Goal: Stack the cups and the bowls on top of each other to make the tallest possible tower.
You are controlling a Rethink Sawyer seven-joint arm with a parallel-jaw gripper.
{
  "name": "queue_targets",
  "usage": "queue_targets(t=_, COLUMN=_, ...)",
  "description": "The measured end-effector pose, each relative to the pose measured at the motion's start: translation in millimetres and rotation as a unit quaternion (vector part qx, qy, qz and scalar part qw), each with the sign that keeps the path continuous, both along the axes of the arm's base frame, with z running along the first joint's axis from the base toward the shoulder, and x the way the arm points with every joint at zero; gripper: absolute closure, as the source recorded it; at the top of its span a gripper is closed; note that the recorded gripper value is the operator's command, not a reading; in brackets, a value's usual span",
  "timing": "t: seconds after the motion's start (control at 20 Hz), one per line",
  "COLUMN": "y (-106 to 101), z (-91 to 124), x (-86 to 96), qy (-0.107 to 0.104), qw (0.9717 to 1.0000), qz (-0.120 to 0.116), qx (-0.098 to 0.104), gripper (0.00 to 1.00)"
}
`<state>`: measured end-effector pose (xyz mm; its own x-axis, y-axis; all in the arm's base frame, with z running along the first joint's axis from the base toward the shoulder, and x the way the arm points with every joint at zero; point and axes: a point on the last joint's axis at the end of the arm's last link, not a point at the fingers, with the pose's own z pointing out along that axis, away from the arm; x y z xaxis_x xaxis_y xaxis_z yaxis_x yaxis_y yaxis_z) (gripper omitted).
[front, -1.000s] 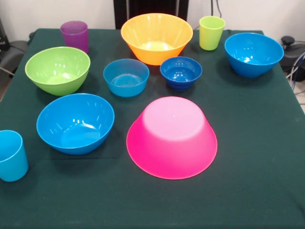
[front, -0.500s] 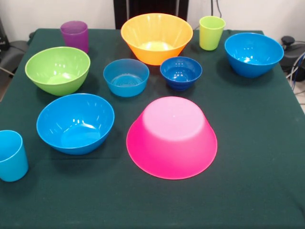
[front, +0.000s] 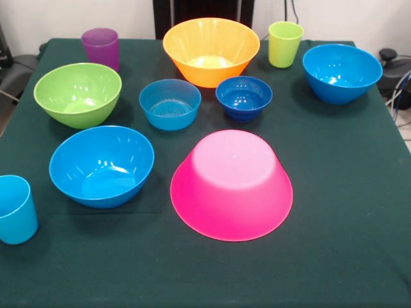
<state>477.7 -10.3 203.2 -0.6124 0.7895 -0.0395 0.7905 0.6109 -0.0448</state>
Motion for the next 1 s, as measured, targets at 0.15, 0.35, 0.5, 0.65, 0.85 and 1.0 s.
queue_targets(t=0.15, y=0.2, z=-3.0, x=-2.7, qy=0.0, qw=1.0, qz=-0.001, qx=0.003, gripper=1.0)
queue_targets(t=0.35, y=1.1, z=-7.6, x=-2.2, qy=-0.003, qw=1.0, qz=0.001, qx=0.004, gripper=1.0)
queue_targets(t=0.5, y=0.5, z=-9.6, x=-0.3, qy=-0.004, qw=1.0, qz=0.002, qx=0.006, gripper=1.0)
queue_targets(t=0.65, y=-1.5, z=-12.3, x=2.6, qy=-0.008, qw=0.9999, qz=0.001, qx=0.008, gripper=1.0)
queue_targets(t=0.85, y=-6.7, z=-20.6, x=6.8, qy=-0.015, qw=0.9999, qz=-0.002, qx=0.008, gripper=1.0)
queue_targets(t=1.0, y=-8.6, z=-30.1, x=10.1, qy=-0.021, qw=0.9997, qz=-0.002, qx=0.008, gripper=1.0)
